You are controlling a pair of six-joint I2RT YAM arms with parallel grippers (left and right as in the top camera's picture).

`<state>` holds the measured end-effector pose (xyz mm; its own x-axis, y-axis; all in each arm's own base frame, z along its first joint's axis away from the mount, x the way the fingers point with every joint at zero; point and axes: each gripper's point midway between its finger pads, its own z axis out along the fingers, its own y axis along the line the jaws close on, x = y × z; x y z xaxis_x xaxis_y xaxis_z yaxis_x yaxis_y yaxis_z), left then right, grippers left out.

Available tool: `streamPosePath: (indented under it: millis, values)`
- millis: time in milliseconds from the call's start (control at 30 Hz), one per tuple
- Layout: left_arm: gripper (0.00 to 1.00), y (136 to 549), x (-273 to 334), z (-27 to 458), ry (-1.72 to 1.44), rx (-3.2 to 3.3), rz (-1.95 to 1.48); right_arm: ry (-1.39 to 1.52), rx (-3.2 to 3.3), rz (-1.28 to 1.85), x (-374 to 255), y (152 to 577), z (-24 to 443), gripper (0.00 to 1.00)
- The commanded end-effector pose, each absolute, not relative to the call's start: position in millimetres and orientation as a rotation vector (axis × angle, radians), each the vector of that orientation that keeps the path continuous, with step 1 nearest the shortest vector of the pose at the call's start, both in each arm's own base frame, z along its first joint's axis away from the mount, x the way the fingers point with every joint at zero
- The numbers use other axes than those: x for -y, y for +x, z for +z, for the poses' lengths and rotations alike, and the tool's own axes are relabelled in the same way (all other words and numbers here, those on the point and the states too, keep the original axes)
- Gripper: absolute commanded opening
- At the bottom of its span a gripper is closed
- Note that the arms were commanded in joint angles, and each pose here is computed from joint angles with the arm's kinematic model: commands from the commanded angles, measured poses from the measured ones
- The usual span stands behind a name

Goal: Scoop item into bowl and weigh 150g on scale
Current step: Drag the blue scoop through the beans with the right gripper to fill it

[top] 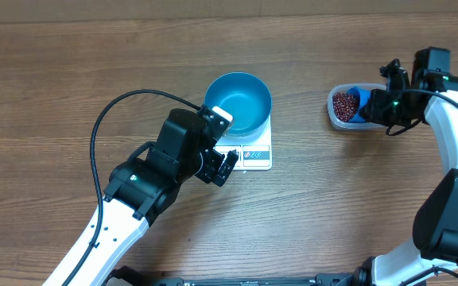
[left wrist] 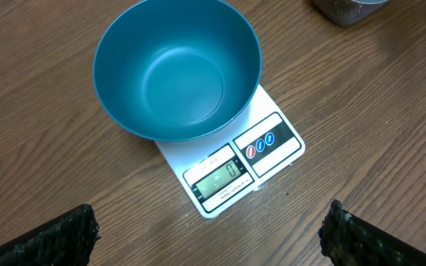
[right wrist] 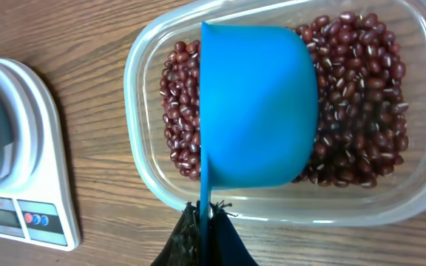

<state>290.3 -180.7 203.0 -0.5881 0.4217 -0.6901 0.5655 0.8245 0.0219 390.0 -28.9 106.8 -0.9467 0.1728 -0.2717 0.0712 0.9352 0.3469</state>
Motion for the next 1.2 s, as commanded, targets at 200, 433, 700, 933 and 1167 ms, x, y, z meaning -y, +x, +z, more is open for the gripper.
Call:
streamPosePath:
  millis: [200,433,700,933,1167]
  values:
    - [0.99,290.4,180.0,209.1,0.721,-2.263,-0.258,0.178,-2.771,0.607,18.6,387.8,109.7,0.04]
    - [1.0,290.4,180.0,209.1,0.721,-2.263,-0.258,0.186,-2.74,0.685,15.3,388.8,114.8,0.04]
    - [1.0,290.4,180.0,209.1,0.721,-2.263,-0.258,0.234,-2.723,0.725,22.9,387.1,117.1,0.04]
    - [0.99,290.4,180.0,209.1,0.721,-2.263,-0.258,0.279,-2.713,0.729,33.1,385.7,117.6,0.04]
    - [0.99,290.4,180.0,209.1,0.721,-2.263,-0.258,0.311,-2.651,0.815,38.7,387.9,125.5,0.04]
